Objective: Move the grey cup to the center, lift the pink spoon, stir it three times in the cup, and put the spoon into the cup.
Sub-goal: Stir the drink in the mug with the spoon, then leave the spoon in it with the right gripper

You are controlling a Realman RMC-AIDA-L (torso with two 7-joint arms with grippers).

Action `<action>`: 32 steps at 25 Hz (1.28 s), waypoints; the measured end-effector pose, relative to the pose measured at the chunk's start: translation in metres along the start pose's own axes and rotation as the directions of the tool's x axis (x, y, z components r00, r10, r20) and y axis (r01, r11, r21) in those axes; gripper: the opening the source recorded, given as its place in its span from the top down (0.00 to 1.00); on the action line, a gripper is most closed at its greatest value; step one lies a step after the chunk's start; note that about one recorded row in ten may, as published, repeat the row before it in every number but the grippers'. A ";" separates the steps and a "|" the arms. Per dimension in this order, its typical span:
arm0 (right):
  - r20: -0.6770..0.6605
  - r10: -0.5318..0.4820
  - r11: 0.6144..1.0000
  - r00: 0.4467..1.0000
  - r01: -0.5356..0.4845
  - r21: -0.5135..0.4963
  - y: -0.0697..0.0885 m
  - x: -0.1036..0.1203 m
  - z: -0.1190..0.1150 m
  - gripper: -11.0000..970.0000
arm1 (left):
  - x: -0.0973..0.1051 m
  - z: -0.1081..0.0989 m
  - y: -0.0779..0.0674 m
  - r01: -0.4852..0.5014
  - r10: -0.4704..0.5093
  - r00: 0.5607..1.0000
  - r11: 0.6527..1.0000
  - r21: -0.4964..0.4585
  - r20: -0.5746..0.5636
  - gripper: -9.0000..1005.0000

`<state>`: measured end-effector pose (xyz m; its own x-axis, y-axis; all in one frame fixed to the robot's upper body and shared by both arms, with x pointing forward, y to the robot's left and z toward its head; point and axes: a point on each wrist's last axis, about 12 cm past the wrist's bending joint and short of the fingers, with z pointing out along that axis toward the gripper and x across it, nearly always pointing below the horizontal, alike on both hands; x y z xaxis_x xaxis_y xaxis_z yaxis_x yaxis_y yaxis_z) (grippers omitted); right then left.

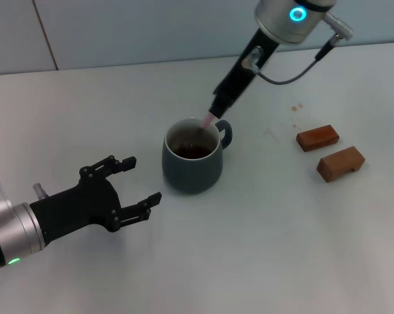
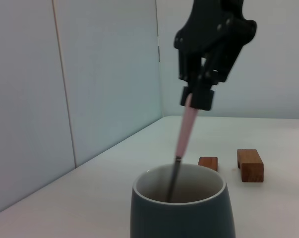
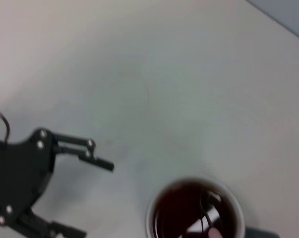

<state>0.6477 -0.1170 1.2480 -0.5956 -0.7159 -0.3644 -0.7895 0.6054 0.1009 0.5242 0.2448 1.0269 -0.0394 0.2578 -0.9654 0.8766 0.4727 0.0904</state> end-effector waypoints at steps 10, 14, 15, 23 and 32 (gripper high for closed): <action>-0.028 -0.031 0.999 0.999 0.030 -0.042 0.014 -0.004 0.002 0.85 | 0.001 0.000 -0.001 0.002 -0.002 1.000 1.000 0.001 0.000 0.18; -0.011 -0.029 1.000 1.000 0.029 0.002 0.008 -0.007 0.002 0.85 | 0.001 0.000 -0.001 0.003 -0.003 1.000 1.000 0.002 0.001 0.18; -0.014 -0.024 1.000 1.000 0.024 0.013 0.006 -0.006 0.001 0.85 | 0.001 0.000 -0.001 0.003 -0.003 1.000 1.000 0.002 0.001 0.18; -0.050 -0.028 0.999 0.998 0.026 -0.041 0.014 -0.001 0.002 0.84 | 0.001 0.001 -0.001 0.004 -0.004 1.000 1.000 0.002 0.001 0.18; 0.010 -0.006 1.000 1.000 0.005 0.022 0.000 -0.003 0.000 0.84 | -0.001 0.002 -0.001 -0.002 0.002 1.000 1.000 0.012 -0.001 0.18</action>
<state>0.6495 -0.1147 1.2494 -0.5896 -0.7157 -0.3743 -0.7893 0.6090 0.0789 0.5243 0.2424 1.0269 -0.0381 0.2593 -0.9650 0.8825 0.4618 0.0892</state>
